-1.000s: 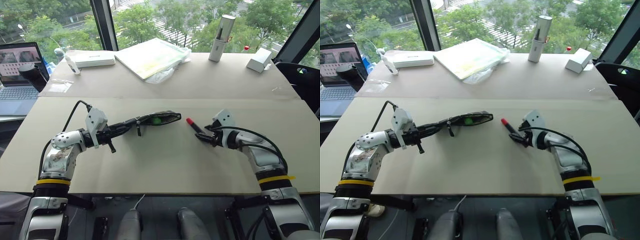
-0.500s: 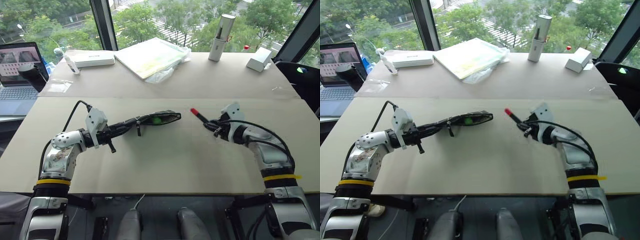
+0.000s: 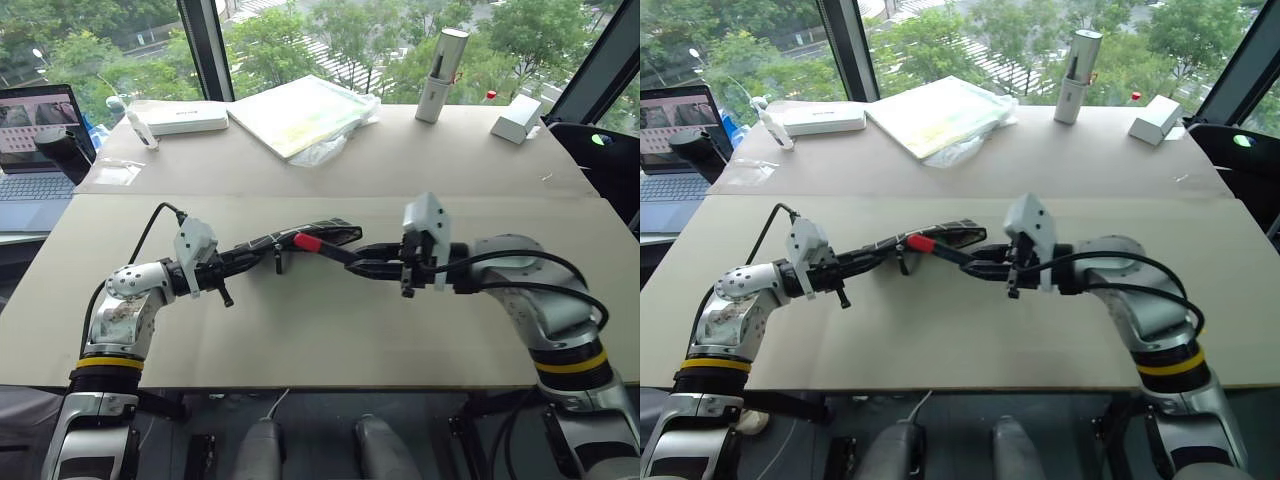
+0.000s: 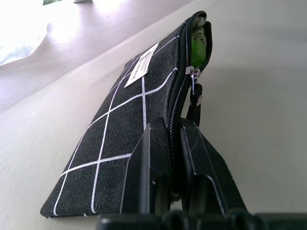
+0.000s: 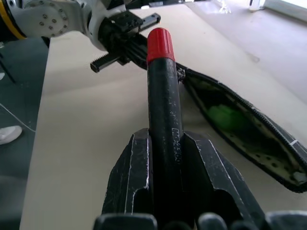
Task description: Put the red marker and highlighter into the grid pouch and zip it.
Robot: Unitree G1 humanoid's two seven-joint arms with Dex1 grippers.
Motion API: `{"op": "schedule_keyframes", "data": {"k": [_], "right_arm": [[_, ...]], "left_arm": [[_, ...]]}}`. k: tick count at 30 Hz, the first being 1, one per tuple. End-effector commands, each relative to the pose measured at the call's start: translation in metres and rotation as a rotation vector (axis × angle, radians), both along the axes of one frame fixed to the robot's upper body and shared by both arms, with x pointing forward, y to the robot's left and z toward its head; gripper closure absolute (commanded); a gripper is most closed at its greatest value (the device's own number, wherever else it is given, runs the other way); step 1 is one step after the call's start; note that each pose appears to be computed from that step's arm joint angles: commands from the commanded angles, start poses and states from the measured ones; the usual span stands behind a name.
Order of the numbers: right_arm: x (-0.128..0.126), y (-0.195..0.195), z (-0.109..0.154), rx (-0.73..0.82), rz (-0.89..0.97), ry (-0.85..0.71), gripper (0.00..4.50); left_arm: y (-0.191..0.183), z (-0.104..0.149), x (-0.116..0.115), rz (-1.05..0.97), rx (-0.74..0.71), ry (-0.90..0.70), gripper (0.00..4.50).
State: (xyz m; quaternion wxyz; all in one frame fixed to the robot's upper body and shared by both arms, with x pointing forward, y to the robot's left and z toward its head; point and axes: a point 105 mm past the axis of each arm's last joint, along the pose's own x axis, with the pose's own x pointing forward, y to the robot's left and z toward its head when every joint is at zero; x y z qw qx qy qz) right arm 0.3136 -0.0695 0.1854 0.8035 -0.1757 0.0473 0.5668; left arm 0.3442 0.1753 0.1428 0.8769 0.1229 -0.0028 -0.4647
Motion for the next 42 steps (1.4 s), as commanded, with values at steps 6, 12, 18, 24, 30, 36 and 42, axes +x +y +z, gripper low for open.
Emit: {"op": "schedule_keyframes", "data": {"k": [6, 12, 18, 24, 30, 36, 42], "right_arm": [[0.016, 0.012, 0.003, -0.063, -0.036, -0.063, 3.94], [0.016, 0.011, -0.006, -0.113, -0.025, -0.057, 3.94], [0.028, 0.004, -0.01, -0.16, -0.069, -0.071, 3.94], [0.047, -0.013, -0.007, -0.178, -0.15, -0.083, 3.94], [0.041, -0.014, 0.008, -0.102, -0.093, -0.069, 3.94], [0.0, -0.009, 0.006, -0.087, 0.119, 0.001, 3.94], [0.006, -0.01, 0.008, -0.099, 0.081, -0.014, 3.94]], "left_arm": [[-0.003, 0.01, 0.002, -0.016, 0.001, -0.046, 4.5], [-0.002, 0.01, 0.002, -0.01, 0.001, -0.048, 4.5], [-0.003, 0.009, 0.001, -0.013, 0.001, -0.049, 4.5], [-0.005, 0.011, 0.0, -0.02, 0.003, -0.056, 4.5], [-0.006, 0.009, -0.001, -0.022, 0.006, -0.055, 4.5], [-0.006, 0.008, -0.001, -0.02, 0.009, -0.05, 4.5], [-0.006, 0.008, 0.0, -0.024, 0.01, -0.048, 4.5]]}}
